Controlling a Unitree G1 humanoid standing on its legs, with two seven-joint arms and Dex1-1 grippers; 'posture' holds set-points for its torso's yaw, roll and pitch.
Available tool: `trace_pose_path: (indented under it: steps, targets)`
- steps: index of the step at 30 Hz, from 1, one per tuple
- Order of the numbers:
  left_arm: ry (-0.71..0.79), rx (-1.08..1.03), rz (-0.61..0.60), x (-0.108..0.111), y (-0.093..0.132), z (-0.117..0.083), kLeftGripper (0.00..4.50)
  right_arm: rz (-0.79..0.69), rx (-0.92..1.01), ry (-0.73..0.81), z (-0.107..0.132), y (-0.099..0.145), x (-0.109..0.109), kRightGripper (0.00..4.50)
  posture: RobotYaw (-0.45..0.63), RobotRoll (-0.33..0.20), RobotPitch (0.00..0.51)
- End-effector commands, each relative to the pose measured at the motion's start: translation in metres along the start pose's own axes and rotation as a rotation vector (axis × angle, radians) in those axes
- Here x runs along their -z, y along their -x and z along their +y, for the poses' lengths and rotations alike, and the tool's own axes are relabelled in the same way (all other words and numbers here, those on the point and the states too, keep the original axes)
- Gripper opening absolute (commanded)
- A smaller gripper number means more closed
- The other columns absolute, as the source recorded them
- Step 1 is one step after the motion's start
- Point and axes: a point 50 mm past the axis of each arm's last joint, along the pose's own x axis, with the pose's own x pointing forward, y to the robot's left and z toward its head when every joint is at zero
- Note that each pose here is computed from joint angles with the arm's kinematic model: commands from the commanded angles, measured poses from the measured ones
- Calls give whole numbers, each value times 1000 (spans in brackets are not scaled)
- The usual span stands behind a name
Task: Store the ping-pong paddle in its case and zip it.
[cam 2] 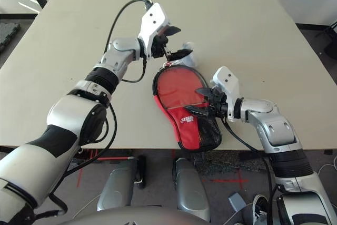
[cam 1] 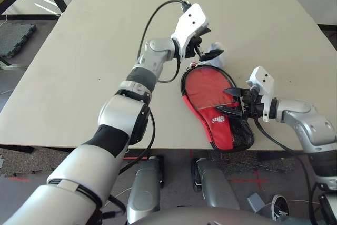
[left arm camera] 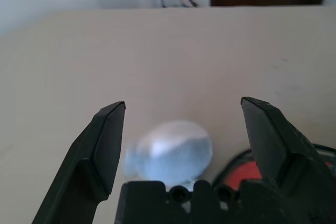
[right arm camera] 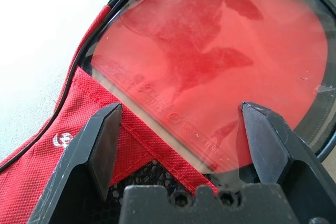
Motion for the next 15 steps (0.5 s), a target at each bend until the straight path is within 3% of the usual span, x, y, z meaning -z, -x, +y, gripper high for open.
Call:
trace_pose_path:
  steps: [1, 8, 15]
  targets:
    - [5, 56, 40, 3, 14, 4, 4477, 134, -10, -112, 3, -6, 35, 4500, 84, 0, 188]
    - [91, 284, 230, 48, 50, -23, 4477, 132, -11, -107, 1, -7, 35, 4500, 93, 0, 186]
    - [153, 317, 299, 68, 52, -47, 4477, 130, -10, -105, 0, -7, 34, 4500, 88, 0, 186]
